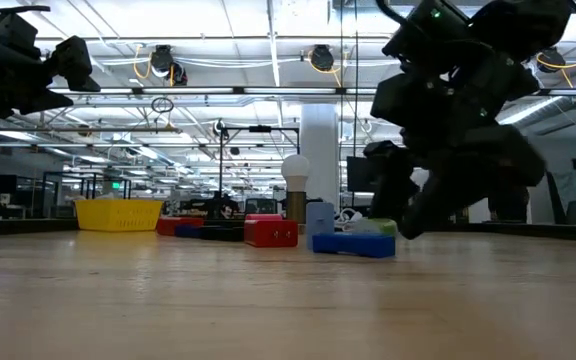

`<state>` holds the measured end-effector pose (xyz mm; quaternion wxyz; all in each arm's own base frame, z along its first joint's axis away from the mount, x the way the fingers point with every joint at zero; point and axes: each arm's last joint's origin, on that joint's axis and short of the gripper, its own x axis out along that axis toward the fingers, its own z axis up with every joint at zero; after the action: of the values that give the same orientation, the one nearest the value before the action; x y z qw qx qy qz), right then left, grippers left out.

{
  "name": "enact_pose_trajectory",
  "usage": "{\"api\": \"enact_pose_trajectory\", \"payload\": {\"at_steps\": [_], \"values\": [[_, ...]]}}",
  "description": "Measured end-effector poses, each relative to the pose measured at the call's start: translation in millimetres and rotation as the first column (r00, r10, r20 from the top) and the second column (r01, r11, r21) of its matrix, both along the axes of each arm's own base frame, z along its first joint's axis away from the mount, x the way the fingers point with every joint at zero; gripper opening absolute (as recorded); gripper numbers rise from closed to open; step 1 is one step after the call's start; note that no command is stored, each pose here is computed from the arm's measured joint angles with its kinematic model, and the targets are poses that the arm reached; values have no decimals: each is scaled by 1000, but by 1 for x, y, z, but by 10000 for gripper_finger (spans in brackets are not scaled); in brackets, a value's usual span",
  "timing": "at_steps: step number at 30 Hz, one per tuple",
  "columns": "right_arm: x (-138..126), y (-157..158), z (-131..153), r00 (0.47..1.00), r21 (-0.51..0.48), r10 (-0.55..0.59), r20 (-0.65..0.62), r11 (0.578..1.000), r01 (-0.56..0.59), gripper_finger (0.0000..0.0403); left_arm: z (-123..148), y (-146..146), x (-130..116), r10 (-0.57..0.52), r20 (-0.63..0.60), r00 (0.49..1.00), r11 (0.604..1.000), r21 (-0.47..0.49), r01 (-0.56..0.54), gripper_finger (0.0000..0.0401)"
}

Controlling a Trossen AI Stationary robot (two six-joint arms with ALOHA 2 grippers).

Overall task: Pick & Place Office items
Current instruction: Put the light green charger adapter into the green bin

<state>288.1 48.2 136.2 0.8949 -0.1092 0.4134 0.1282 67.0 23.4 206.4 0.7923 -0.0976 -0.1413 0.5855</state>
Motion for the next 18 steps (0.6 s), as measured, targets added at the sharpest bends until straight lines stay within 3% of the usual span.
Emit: {"api": "enact_pose_trajectory", "payload": {"at_steps": [4, 13, 18], "values": [[-3, 10, -1, 999, 62, 30, -18, 998, -29, 255, 0, 0, 0, 0, 1, 1000, 1000, 0, 0, 294], [-4, 21, 0, 999, 78, 43, -6, 996, -42, 254, 0, 0, 0, 0, 0, 1000, 1000, 0, 0, 294], [-3, 23, 2, 995, 64, -93, 21, 994, 91, 253, 0, 0, 0, 0, 0, 1000, 1000, 0, 0, 294]]}}
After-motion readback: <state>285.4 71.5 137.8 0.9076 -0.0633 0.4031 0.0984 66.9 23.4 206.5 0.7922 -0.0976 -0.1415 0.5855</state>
